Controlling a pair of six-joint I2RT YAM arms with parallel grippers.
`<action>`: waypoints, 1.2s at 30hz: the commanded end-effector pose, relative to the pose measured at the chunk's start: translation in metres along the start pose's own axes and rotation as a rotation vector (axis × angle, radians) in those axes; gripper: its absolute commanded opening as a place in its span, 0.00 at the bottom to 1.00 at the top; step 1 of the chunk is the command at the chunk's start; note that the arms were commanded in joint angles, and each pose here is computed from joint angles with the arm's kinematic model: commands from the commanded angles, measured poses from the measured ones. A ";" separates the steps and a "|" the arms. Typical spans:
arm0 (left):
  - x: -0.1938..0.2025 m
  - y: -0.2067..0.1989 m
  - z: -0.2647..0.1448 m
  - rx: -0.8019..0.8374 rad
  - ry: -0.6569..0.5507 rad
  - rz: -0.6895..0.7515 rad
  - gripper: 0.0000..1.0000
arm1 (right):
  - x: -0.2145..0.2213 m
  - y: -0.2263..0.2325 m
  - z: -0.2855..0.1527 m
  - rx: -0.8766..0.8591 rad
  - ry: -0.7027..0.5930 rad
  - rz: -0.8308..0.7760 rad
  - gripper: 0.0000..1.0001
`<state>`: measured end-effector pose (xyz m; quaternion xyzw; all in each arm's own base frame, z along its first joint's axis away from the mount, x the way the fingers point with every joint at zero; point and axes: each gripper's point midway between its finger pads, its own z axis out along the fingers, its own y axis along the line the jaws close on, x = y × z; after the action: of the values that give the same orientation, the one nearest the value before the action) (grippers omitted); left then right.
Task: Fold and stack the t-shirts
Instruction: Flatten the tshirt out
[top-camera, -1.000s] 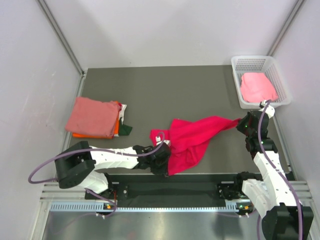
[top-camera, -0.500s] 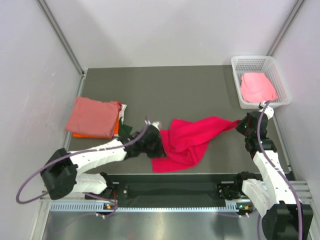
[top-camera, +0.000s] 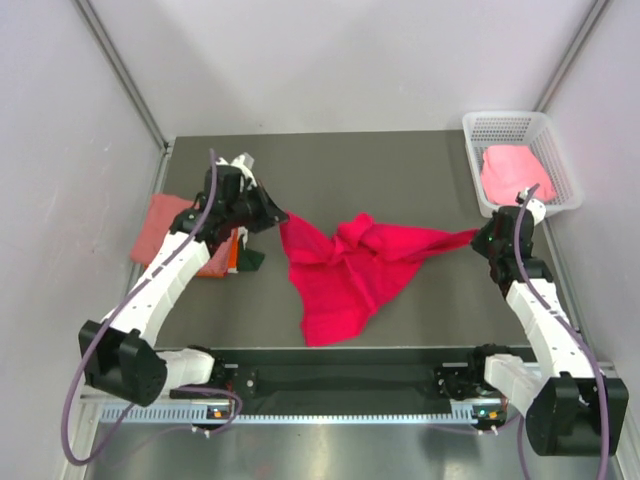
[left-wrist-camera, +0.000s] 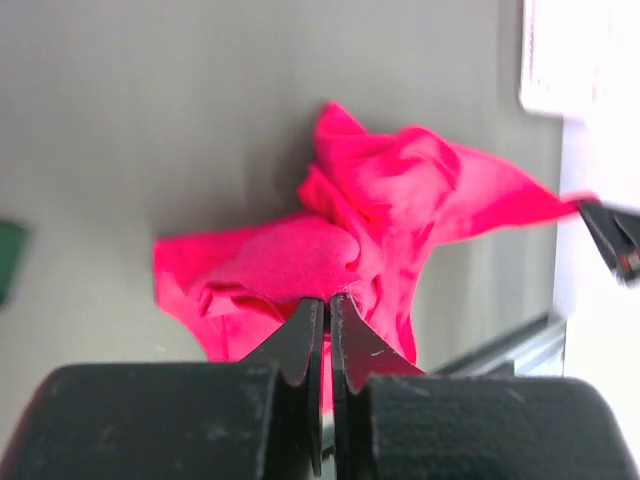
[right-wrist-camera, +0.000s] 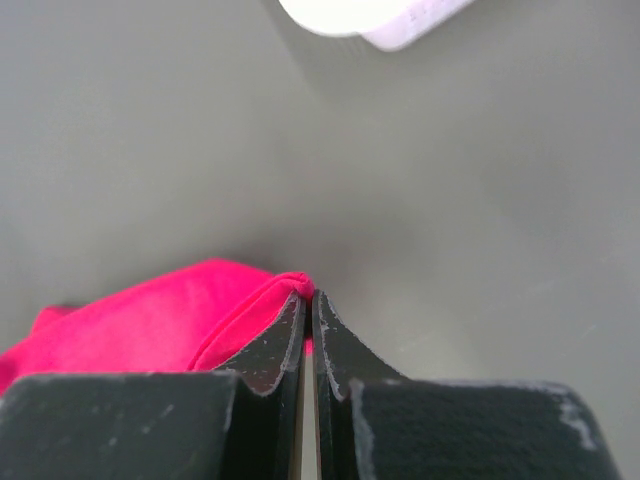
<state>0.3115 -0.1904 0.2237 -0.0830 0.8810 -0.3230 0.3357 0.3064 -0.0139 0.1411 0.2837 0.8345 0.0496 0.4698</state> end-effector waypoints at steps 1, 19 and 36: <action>-0.024 0.005 -0.005 -0.001 -0.008 -0.004 0.00 | -0.040 0.017 -0.008 -0.035 -0.091 0.045 0.00; -0.109 0.025 -0.058 -0.188 -0.265 0.048 0.00 | -0.074 0.000 -0.027 0.088 -0.196 0.091 0.00; -0.095 0.031 -0.065 -0.175 -0.285 0.066 0.00 | -0.054 0.009 -0.018 0.005 -0.152 0.082 0.00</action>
<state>0.3357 -0.0884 0.2985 -0.1402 0.8582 -0.1922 0.4548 0.3072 -0.0326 0.1896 0.3279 0.7929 0.0280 0.5129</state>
